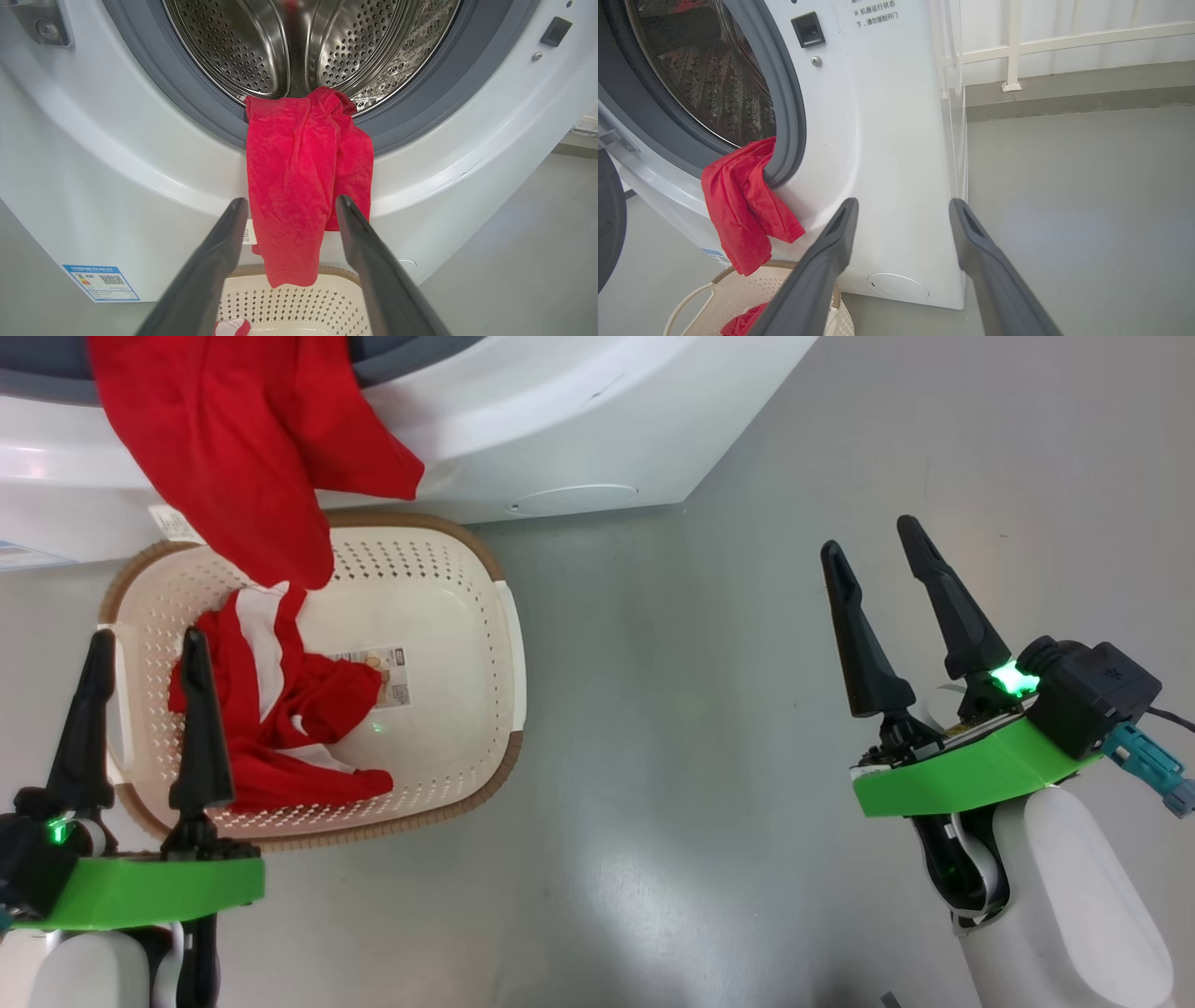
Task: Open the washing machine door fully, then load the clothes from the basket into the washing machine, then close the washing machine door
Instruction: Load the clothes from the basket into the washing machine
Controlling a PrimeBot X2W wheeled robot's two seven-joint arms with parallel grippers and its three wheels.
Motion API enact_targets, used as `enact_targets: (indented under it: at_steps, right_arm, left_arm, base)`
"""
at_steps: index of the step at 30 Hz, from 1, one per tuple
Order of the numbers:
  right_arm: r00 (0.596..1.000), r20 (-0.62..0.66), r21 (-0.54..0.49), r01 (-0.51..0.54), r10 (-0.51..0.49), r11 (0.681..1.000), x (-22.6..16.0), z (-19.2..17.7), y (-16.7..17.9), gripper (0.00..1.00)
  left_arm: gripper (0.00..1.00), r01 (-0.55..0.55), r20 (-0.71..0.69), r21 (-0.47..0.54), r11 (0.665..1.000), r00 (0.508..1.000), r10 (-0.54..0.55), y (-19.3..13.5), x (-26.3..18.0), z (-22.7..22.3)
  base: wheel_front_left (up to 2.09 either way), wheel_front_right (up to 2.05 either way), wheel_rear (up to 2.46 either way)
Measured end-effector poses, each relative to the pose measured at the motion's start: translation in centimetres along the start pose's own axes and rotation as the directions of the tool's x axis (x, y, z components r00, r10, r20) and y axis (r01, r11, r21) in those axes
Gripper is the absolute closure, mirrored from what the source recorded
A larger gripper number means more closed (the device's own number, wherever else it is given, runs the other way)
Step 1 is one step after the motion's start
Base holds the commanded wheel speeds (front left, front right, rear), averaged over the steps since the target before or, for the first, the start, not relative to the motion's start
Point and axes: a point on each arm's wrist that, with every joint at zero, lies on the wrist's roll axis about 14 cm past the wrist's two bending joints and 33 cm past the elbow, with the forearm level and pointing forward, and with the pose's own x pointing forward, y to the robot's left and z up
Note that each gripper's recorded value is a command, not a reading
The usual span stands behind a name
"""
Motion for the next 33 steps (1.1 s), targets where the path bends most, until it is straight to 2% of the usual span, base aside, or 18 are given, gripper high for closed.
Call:
enact_targets:
  at_steps: [15, 28, 33]
  right_arm:
    - [1.0, -0.005, -0.005, 0.006, -0.006, 1.0, -0.1, -0.2, -0.3, 0.0]
    - [1.0, -0.009, -0.007, 0.017, -0.017, 1.0, -0.3, -0.2, -0.6, 0.0]
    - [1.0, -0.016, -0.008, 0.022, -0.022, 1.0, -0.4, -0.4, -0.8, 0.0]
  left_arm:
    - [0.0, 0.009, -0.044, -0.004, 1.0, 0.999, -0.009, -0.1, 0.3, -1.6]
    - [0.0, 0.067, -0.159, -0.061, 0.996, 0.984, -0.076, -1.2, 4.4, -5.1]
    - [0.0, 0.101, -0.21, -0.047, 0.994, 0.972, -0.109, -2.0, 6.6, -6.2]
  base:
    - [0.0, 0.0, 0.0]
    - [0.0, 0.0, 0.0]
    - [0.0, 0.0, 0.0]
